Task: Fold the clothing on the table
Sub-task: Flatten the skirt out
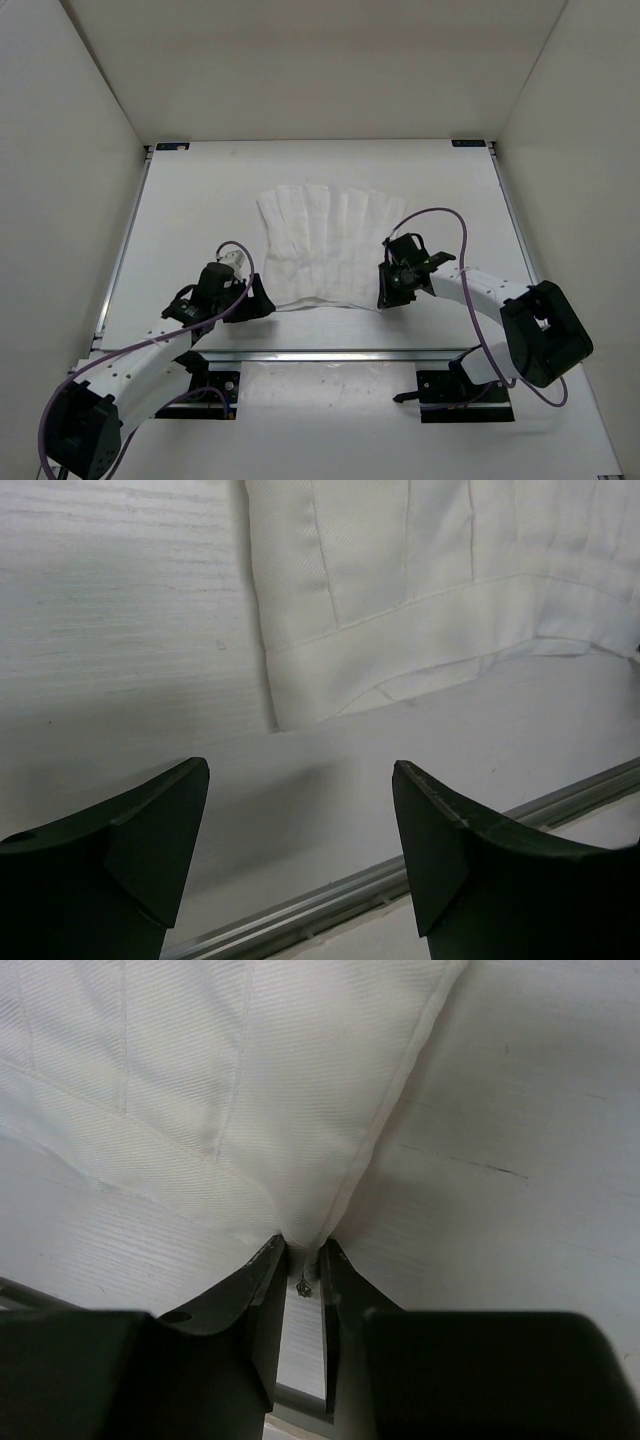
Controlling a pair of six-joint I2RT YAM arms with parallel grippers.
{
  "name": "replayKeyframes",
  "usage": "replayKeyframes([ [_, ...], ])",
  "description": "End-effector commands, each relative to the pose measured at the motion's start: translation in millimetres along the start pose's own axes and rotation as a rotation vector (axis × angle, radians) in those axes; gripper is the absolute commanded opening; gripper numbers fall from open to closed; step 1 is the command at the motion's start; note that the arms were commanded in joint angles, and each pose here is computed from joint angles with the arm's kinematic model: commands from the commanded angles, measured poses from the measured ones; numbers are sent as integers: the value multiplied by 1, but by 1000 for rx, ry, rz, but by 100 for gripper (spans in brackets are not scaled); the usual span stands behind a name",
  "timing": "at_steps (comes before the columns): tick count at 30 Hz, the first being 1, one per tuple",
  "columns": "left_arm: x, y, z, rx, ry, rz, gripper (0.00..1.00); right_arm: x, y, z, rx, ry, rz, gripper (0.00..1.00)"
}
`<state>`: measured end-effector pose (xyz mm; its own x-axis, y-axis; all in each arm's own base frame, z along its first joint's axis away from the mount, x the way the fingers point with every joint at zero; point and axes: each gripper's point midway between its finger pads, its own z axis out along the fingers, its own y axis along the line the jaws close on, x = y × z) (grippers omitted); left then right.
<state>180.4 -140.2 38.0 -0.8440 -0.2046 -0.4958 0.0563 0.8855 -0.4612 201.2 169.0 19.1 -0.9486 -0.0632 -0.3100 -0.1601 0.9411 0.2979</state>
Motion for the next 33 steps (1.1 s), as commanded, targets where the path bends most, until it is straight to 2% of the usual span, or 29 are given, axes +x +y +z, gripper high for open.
replayKeyframes([
  [1, -18, -2, 6, 0, -86, -38, 84, -5, 6, 1, -16, -19, -9, 15],
  [5, -18, -1, 17, -15, -68, -34, 81, -3, 7, 1, -39, -20, -21, 13],
  [9, -8, -3, 32, -17, -13, -29, 66, -1, 4, 0, -36, -18, -25, 12],
  [12, -5, -9, 41, 14, 18, -43, 43, -2, 2, -4, -45, -27, -17, 5],
  [14, -11, -16, 43, 28, 10, -46, 13, -5, 1, -9, -49, -35, -15, 0],
  [16, -24, -24, 40, 40, -15, -37, 0, -16, 4, -19, -55, -69, -26, 0],
  [18, -46, -35, 33, 58, -42, -13, 0, -32, 10, -36, -68, -122, -56, 0],
  [21, -104, -57, 6, 69, -118, 60, 0, -70, 26, -79, -115, -244, -104, 0],
  [24, -183, -102, -57, 117, -291, 134, 0, -116, 46, -153, -217, -417, -151, 0],
  [27, -227, -149, -125, 184, -429, 223, 0, -141, 65, -229, -272, -587, -204, 0],
  [30, -243, -186, -176, 278, -493, 260, 0, -142, 91, -284, -340, -684, -259, 0],
  [33, -251, -202, -213, 342, -547, 273, 0, -137, 115, -324, -427, -733, -292, 0],
])
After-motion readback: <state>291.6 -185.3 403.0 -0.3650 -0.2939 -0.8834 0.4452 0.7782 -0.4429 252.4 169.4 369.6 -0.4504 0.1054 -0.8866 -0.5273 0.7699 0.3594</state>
